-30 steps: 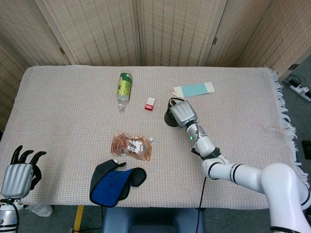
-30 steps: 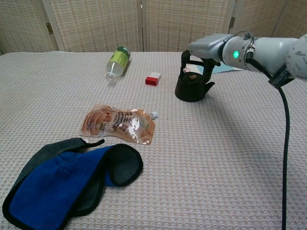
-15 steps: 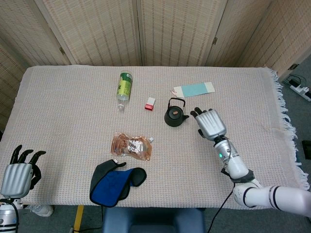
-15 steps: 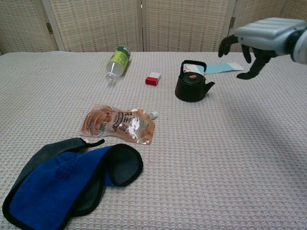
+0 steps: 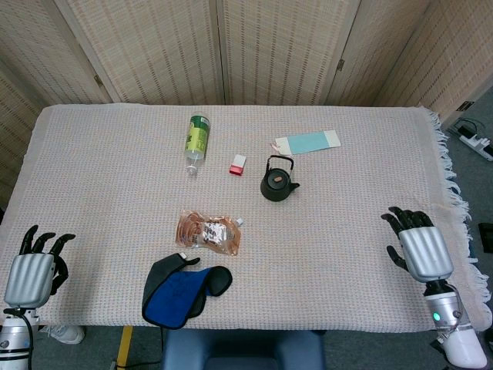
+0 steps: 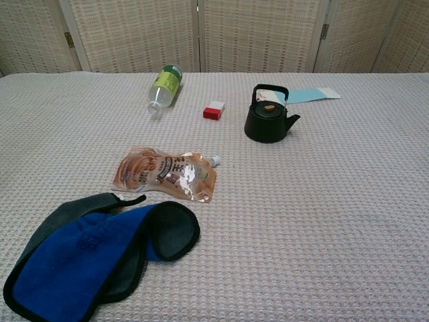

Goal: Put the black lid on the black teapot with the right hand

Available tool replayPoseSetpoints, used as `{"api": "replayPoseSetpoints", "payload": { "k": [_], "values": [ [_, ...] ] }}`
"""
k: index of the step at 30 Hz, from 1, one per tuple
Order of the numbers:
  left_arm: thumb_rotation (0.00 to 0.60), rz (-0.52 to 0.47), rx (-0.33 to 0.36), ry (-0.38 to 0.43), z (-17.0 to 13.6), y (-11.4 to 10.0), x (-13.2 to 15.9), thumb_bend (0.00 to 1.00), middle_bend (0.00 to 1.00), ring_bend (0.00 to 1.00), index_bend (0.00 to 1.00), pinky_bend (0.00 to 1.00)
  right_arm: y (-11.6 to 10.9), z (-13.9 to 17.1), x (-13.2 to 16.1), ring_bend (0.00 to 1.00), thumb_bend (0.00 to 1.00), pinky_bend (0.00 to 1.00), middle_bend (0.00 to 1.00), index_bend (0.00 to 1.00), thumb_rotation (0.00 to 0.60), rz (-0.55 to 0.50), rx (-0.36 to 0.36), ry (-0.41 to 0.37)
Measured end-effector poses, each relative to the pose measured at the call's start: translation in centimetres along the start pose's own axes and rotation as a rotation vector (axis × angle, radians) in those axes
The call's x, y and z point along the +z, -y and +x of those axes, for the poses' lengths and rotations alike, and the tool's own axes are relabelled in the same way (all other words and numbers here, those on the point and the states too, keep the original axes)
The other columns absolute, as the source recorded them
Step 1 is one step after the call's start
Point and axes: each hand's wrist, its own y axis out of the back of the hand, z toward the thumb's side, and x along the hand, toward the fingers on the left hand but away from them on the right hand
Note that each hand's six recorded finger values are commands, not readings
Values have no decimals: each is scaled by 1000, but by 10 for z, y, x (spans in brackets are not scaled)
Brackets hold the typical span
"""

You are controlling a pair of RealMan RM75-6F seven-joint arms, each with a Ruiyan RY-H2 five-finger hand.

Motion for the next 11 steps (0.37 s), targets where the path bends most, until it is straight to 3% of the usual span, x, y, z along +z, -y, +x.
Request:
{"api": "replayPoseSetpoints", "payload": {
  "k": [5,11],
  "values": [
    [600,3,-6,-21,4,-2,-1,507,179,176,220,52,2,33,-17,229,327,218,225,251,600,-26,-11,36],
    [600,8,-14,-57,6,-1,-5,506,161,160,172,49,8,48,-26,231,327,218,225,251,600,-60,-5,59]
  ]
}}
